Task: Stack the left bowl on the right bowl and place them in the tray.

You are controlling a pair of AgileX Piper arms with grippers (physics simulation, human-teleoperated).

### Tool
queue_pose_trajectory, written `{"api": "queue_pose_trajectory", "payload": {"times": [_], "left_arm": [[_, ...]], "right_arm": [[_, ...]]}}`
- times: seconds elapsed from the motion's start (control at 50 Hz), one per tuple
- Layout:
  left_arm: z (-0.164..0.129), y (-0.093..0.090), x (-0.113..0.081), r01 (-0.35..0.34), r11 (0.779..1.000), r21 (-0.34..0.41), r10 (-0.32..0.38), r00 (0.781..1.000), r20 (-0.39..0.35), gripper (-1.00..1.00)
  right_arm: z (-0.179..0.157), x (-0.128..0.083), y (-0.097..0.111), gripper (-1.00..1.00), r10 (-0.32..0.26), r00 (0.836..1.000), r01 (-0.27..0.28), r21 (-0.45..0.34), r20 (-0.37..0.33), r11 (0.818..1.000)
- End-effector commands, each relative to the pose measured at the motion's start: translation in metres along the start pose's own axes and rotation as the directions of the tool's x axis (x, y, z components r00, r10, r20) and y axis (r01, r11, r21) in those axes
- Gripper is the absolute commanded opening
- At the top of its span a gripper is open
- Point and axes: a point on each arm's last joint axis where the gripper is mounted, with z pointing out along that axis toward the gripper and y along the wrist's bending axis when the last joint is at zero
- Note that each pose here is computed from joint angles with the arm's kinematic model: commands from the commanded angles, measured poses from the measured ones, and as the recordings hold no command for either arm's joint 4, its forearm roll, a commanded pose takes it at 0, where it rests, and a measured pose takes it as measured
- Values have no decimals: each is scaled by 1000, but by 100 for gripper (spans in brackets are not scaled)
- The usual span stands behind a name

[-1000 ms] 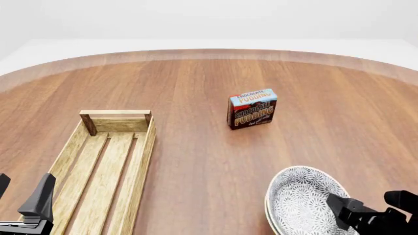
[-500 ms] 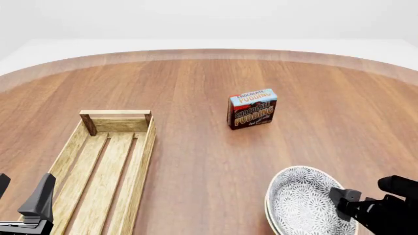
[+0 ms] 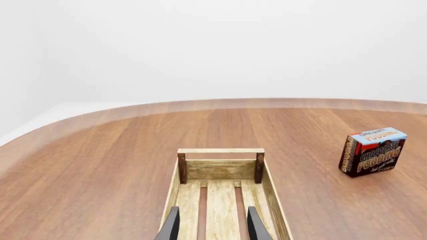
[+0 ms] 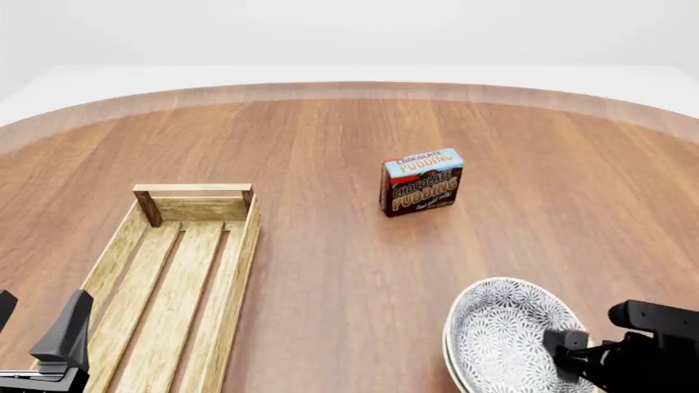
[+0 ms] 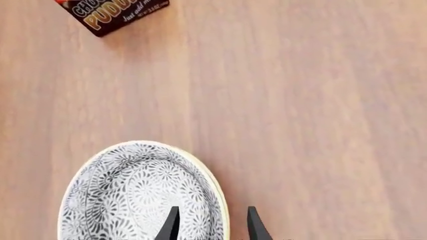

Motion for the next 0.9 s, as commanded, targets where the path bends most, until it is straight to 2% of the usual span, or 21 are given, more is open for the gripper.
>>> {"api": "queue_pose_trajectory", "payload": {"times": [0.02,0.48,0.78,0.8,0.9], "left_arm": [[0,0,0,0,1000,0,0,1000,0,100],[0,0,0,0,1000,0,0,1000,0,100],[0,0,0,0,1000,0,0,1000,0,100],[0,0,0,0,1000,0,0,1000,0,100],[0,0,0,0,1000,0,0,1000,0,100]], "right_arm": [[7,10,-1,100,-8,1000,8,-1,-30,1000],[19,32,-6,100,30,999,-30,-3,-39,1000],[21,36,-6,100,32,999,-33,-10,-40,999],[21,36,-6,-100,32,999,-33,-10,-40,999],[21,37,-5,-100,33,999,-34,-16,-39,999]]}}
